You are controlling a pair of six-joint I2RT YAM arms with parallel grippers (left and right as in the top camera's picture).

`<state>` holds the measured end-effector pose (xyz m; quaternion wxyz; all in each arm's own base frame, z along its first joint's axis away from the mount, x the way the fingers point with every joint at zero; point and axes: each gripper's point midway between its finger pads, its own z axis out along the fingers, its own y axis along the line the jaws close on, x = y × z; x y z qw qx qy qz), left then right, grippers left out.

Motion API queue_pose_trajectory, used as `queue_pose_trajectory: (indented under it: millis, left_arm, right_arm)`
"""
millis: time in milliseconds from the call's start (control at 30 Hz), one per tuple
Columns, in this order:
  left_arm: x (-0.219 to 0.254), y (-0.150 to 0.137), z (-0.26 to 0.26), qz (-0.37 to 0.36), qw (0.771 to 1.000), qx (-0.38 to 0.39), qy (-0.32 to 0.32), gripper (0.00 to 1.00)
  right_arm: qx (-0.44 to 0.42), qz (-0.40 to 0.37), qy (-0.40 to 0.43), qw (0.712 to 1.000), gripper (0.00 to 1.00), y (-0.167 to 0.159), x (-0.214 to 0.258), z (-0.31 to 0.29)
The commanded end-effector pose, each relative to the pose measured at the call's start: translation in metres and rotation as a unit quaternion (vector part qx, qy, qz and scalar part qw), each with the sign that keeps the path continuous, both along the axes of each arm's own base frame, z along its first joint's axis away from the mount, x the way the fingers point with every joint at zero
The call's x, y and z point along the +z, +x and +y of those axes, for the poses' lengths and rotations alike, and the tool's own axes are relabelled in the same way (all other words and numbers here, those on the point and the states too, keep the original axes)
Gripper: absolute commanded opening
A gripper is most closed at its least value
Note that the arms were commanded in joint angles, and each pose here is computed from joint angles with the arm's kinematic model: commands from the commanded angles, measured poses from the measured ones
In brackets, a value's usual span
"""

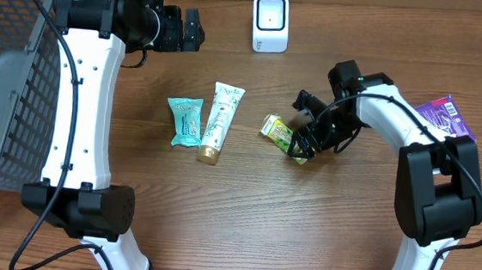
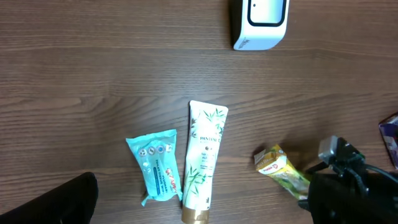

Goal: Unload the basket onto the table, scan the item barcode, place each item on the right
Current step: 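Regrasp the lying drink box lengthwise with the right gripper, then lift the drink box up to the white scanner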

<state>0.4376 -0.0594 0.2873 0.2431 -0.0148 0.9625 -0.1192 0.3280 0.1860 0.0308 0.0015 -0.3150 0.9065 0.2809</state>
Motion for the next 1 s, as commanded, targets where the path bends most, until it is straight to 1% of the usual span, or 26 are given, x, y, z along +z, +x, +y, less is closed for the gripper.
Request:
queue_pose_trajectory:
  millis: [0,33,67,133,167,200,300,367,400,433,600,633,767,800,900,967]
  left_arm:
    - [0.005,0.000,-0.004,-0.009,1.000,-0.011,0.001,1.00]
    - [0.005,0.000,-0.004,-0.009,1.000,-0.011,0.001,1.00]
    - [0.005,0.000,-0.004,-0.009,1.000,-0.011,0.001,1.00]
    - [0.005,0.000,-0.004,-0.009,1.000,-0.011,0.001,1.00]
    - [0.005,0.000,-0.004,-0.009,1.000,-0.011,0.001,0.99]
    - [0.005,0.000,-0.004,-0.009,1.000,-0.011,0.001,1.00]
    - [0.005,0.000,-0.004,-0.009,1.000,-0.011,0.001,1.00]
    - [0.005,0.000,-0.004,-0.009,1.000,-0.011,0.001,1.00]
    - [0.005,0.000,-0.004,-0.009,1.000,-0.011,0.001,1.00]
    - [0.005,0.000,-0.004,-0.009,1.000,-0.011,0.001,1.00]
    - [0.005,0.000,-0.004,-0.009,1.000,-0.011,0.001,0.99]
    - [0.005,0.000,-0.004,-0.009,1.000,-0.011,0.001,0.99]
    - [0.005,0.000,-0.004,-0.009,1.000,-0.011,0.001,1.00]
    - [0.005,0.000,-0.004,-0.009,1.000,-0.011,0.001,1.00]
    - [0.005,0.000,-0.004,-0.009,1.000,-0.011,0.001,0.99]
    - [0.005,0.000,-0.004,-0.009,1.000,-0.011,0.001,1.00]
  right_arm:
    - [0.003,0.016,0.035,0.999,0.62,-0.006,-0.002,0.008]
    - [0.003,0.017,0.037,0.999,0.57,-0.006,-0.002,0.009]
    - [0.002,0.018,0.041,0.999,0.44,-0.006,-0.001,0.010]
    - [-0.003,0.020,0.043,0.999,0.34,-0.006,0.000,0.011]
    - [-0.008,0.024,0.046,0.999,0.32,-0.005,0.001,0.011]
    - [-0.010,0.026,0.052,0.998,0.27,-0.005,0.003,0.013]
    - [-0.012,0.034,0.077,0.996,0.21,-0.006,0.011,0.020]
    - [-0.015,0.048,0.112,0.992,0.14,-0.006,0.027,0.029]
    - [-0.017,0.055,0.132,0.990,0.08,-0.005,0.042,0.034]
    - [-0.018,0.057,0.147,0.987,0.04,-0.003,0.054,0.037]
    - [-0.028,0.058,0.243,0.968,0.04,0.010,0.125,0.050]
    - [-0.033,0.060,0.278,0.958,0.04,0.013,0.147,0.052]
    - [-0.064,0.075,0.377,0.921,0.04,0.026,0.209,0.041]
    - [-0.081,0.086,0.405,0.907,0.04,0.031,0.225,0.034]
    - [-0.119,0.108,0.466,0.870,0.04,0.043,0.255,0.014]
    - [-0.151,0.132,0.472,0.859,0.04,0.050,0.261,0.000]
